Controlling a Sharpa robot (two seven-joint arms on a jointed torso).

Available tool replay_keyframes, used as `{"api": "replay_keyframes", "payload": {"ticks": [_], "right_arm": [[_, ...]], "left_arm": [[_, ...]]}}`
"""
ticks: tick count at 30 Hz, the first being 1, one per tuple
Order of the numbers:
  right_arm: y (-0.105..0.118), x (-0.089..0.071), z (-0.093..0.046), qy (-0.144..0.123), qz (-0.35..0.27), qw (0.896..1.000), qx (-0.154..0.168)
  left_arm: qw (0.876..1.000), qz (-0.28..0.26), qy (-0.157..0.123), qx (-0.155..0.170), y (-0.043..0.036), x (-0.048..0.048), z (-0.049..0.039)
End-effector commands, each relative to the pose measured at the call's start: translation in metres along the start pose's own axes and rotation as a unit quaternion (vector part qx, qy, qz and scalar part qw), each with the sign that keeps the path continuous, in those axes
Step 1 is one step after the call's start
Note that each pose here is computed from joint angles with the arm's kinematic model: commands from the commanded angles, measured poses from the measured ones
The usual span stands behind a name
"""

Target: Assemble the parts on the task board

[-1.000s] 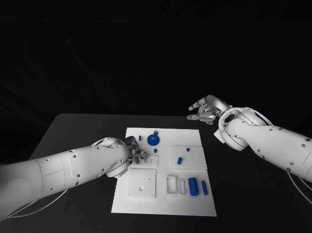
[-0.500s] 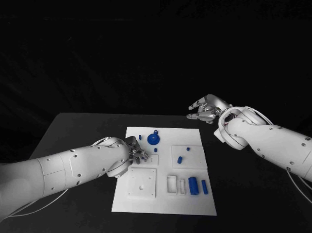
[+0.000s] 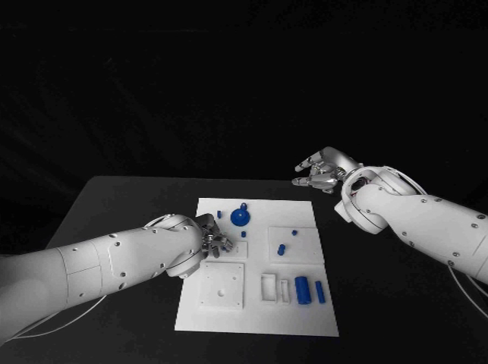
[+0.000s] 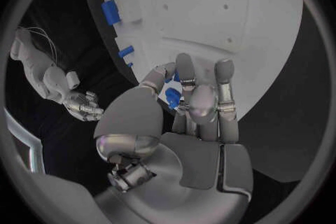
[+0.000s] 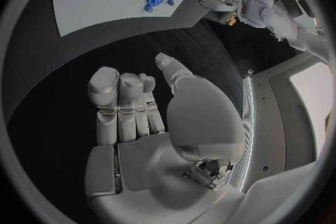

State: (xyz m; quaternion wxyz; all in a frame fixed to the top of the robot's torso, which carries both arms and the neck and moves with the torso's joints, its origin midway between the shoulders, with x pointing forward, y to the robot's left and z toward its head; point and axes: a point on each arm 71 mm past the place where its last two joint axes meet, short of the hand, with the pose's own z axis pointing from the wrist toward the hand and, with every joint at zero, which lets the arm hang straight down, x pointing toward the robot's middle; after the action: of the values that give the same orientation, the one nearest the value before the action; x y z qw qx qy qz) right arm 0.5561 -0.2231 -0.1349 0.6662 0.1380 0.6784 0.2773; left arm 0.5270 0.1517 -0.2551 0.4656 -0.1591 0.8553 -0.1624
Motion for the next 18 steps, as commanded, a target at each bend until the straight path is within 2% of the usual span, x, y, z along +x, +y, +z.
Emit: {"api": "replay_keyframes", "payload": {"ticks": [1, 18], "right_arm": [[0.0006, 0.0007, 0.0003, 0.005, -0.002, 1.0, -0.001], [0.0005, 0.0012, 0.0006, 0.006, -0.002, 1.0, 0.0]], "left_arm": [[1.0, 0.01, 0.019, -0.002, 0.0001, 0.0057, -0.0006], [1.0, 0.015, 0.025, -0.008, 0.0022, 0.0059, -0.0004]]}}
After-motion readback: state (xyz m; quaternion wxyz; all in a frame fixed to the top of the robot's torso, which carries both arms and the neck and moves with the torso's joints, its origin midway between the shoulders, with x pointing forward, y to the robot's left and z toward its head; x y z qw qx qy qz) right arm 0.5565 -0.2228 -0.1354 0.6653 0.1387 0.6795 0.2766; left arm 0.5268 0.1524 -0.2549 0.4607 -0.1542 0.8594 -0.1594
